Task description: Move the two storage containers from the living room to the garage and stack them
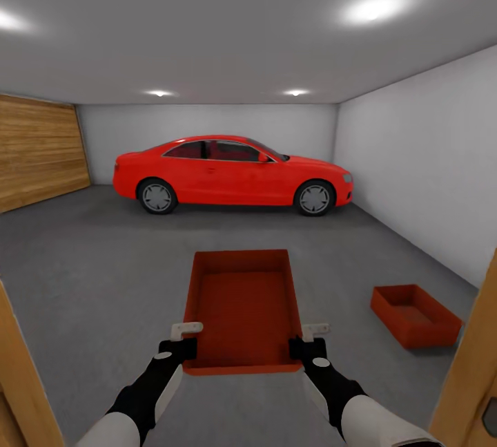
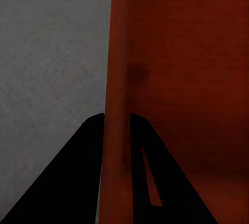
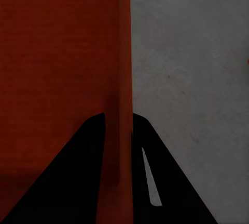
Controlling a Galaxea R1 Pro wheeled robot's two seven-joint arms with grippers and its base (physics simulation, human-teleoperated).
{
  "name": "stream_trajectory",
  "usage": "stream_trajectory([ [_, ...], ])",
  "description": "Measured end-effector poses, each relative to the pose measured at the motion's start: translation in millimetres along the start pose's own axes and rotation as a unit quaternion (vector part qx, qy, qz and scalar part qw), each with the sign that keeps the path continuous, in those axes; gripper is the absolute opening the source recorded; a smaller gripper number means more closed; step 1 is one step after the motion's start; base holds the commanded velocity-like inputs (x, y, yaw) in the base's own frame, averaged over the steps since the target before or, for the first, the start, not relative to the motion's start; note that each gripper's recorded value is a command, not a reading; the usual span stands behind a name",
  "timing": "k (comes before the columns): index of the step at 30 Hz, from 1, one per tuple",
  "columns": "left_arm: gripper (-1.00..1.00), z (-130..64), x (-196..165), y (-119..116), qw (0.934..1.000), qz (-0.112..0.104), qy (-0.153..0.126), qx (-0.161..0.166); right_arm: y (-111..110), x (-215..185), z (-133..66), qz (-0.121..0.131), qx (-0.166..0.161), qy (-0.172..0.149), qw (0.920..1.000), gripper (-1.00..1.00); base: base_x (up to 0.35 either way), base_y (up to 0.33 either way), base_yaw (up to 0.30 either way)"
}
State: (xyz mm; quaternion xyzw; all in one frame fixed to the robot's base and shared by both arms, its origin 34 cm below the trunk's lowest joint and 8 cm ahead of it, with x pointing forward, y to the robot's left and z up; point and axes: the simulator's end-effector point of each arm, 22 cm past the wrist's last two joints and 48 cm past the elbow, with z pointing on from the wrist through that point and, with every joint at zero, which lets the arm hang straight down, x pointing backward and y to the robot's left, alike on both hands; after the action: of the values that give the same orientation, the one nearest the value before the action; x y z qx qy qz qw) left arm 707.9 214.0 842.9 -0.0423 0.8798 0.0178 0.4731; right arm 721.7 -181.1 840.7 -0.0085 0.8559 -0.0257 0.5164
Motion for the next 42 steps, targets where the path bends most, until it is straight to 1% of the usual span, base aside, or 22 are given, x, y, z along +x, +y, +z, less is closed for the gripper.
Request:
stream_trajectory([
  [42,-1.0,0.2,0.4,0.8,1.0,0.0,0.001,0.0,0.8,0.4,-0.2,-0.001,0.001,0.001,1.0,-1.0,0.322,0.0,0.0],
])
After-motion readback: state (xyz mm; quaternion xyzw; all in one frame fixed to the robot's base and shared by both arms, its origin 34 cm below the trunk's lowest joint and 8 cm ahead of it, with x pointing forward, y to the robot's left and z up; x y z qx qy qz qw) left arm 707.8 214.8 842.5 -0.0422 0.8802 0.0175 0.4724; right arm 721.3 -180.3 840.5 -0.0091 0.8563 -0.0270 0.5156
